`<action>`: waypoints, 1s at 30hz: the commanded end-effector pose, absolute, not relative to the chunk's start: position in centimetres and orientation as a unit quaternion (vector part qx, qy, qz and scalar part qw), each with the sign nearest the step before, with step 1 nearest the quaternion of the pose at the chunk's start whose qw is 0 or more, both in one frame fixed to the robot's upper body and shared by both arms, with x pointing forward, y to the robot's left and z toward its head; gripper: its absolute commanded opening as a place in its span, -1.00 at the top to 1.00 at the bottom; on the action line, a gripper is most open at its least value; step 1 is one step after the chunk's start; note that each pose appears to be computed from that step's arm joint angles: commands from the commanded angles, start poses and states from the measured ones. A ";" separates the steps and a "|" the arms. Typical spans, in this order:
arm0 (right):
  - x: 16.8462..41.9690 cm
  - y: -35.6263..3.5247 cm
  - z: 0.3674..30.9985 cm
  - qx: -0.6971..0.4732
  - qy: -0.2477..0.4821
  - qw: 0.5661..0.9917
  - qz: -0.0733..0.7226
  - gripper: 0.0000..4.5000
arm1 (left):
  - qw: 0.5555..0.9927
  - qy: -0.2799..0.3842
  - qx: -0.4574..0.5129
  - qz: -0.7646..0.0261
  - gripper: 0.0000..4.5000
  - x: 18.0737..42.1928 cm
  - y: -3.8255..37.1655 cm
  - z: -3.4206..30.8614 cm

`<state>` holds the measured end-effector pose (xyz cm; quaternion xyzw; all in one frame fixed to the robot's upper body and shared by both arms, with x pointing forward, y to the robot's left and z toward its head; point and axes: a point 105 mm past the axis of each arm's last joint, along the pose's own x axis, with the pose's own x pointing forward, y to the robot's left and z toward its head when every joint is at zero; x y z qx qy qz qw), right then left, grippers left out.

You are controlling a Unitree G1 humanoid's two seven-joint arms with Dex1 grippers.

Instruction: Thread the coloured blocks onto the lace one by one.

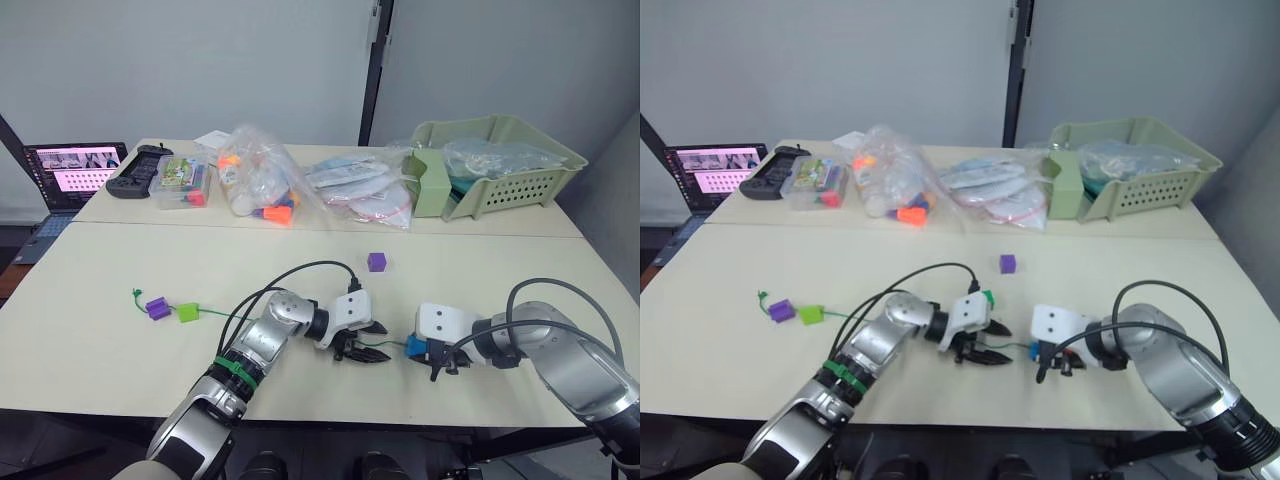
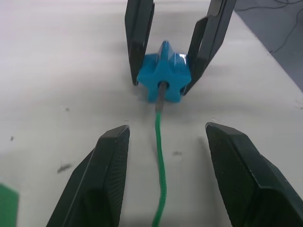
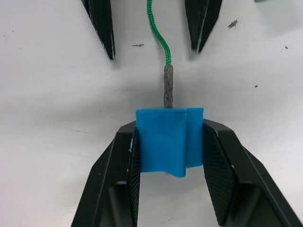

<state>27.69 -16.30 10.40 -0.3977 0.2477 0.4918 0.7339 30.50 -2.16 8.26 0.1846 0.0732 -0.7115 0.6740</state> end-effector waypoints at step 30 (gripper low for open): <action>28.0 -14.2 10.8 -0.403 0.221 0.723 0.516 0.42 | 0.650 0.039 0.195 -0.733 1.00 29.9 -5.4 9.7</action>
